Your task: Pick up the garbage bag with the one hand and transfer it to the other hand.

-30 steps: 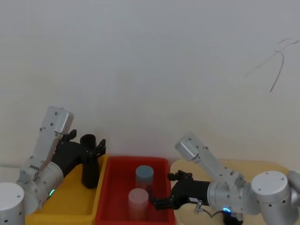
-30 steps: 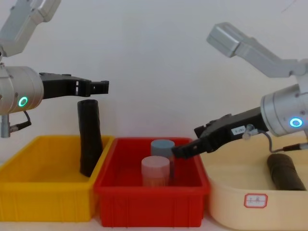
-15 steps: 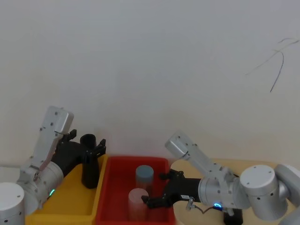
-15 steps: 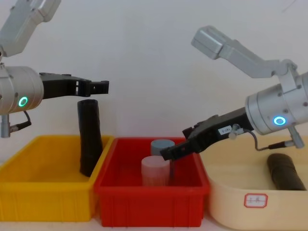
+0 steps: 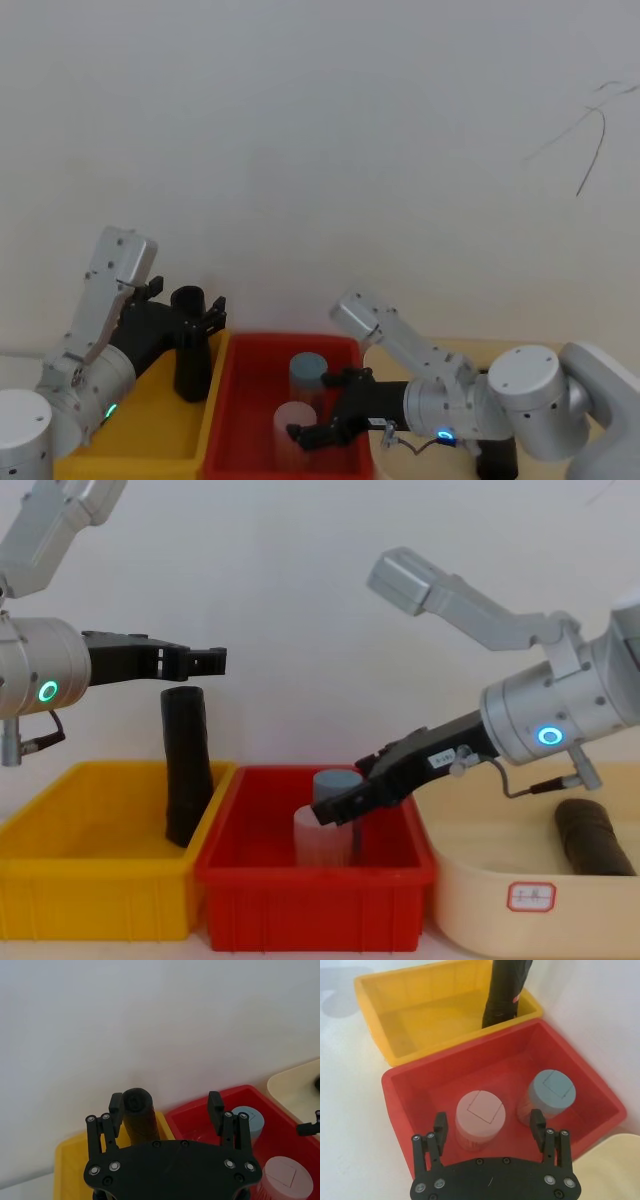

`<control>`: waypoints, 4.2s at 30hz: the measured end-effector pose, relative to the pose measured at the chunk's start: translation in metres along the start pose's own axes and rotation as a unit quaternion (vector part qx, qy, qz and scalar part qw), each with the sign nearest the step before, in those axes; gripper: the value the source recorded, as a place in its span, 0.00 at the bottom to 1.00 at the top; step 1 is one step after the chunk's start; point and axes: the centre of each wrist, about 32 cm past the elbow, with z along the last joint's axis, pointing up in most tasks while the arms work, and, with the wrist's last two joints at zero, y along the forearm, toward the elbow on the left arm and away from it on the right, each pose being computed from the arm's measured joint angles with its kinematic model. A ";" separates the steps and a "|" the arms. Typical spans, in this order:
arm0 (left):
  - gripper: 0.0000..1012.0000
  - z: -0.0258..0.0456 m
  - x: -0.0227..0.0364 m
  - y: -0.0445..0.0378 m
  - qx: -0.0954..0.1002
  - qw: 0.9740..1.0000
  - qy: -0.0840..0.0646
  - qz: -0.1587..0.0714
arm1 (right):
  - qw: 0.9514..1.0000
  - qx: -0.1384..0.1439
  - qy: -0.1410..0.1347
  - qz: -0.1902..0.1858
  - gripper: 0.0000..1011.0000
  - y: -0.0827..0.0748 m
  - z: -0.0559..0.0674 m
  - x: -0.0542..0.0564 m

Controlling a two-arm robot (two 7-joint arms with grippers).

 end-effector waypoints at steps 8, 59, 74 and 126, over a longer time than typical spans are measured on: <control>0.99 0.0000 0.0000 0.0000 0.000 1.000 0.000 0.000 | 1.000 -0.002 -0.001 0.011 0.99 0.010 0.001 0.001; 0.99 0.0000 0.0000 0.0000 0.000 1.000 0.000 0.000 | 0.999 0.008 0.021 0.032 0.64 0.039 -0.008 0.005; 0.99 0.0000 0.0000 0.0000 0.000 1.000 0.000 0.000 | 0.999 0.011 0.022 0.030 0.64 0.038 -0.008 0.005; 0.99 0.0000 0.0000 0.0000 0.000 1.000 0.000 0.000 | 0.988 0.102 0.026 -0.118 0.64 -0.076 0.024 0.022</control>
